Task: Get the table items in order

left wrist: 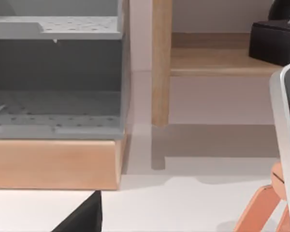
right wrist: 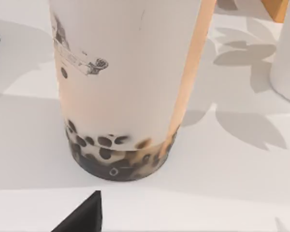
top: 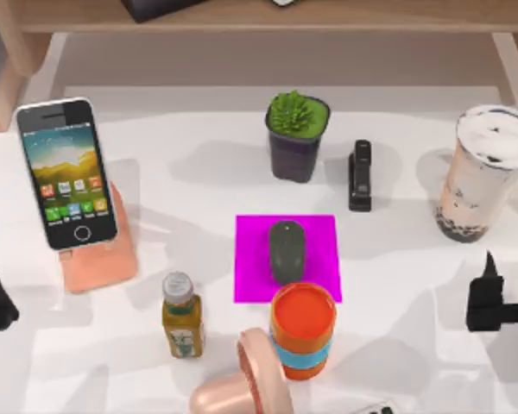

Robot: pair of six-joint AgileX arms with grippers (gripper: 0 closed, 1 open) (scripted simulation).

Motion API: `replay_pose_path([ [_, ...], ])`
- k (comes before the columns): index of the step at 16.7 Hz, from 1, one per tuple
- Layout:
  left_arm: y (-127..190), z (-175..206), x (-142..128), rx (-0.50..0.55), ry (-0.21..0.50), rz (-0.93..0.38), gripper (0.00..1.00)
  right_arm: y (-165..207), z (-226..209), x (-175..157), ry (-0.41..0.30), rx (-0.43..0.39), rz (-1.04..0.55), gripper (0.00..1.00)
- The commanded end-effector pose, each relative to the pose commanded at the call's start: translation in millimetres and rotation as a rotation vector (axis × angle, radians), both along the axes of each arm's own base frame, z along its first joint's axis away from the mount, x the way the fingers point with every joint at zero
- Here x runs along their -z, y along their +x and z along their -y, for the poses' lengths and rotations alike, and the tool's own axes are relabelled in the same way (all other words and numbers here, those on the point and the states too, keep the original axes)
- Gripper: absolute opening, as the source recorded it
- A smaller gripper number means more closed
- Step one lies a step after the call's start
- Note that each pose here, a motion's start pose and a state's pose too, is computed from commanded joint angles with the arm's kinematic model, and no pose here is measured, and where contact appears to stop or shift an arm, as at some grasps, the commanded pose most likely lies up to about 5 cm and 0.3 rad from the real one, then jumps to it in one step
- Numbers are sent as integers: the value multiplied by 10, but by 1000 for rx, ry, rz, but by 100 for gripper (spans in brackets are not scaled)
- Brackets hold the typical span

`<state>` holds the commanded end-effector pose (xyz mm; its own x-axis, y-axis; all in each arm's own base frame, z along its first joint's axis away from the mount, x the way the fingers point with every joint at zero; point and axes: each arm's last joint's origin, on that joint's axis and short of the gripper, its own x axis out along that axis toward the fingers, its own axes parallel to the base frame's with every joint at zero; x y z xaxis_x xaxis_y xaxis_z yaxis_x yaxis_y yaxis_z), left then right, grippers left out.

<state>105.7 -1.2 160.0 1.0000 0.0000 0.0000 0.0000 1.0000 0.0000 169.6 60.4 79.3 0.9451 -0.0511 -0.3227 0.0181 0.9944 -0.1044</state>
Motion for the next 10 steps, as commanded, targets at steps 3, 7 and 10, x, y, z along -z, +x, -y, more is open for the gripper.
replay_pose_path([
  [3, 0, 0, 0, 0, 0, 0, 100, 298, -180, 34, 37, -19, 97, 100],
  [7, 0, 0, 0, 0, 0, 0, 100, 619, -311, 20, 85, -17, 222, 100],
  [10, 0, 0, 0, 0, 0, 0, 100, 648, -318, 16, 88, -16, 233, 100],
])
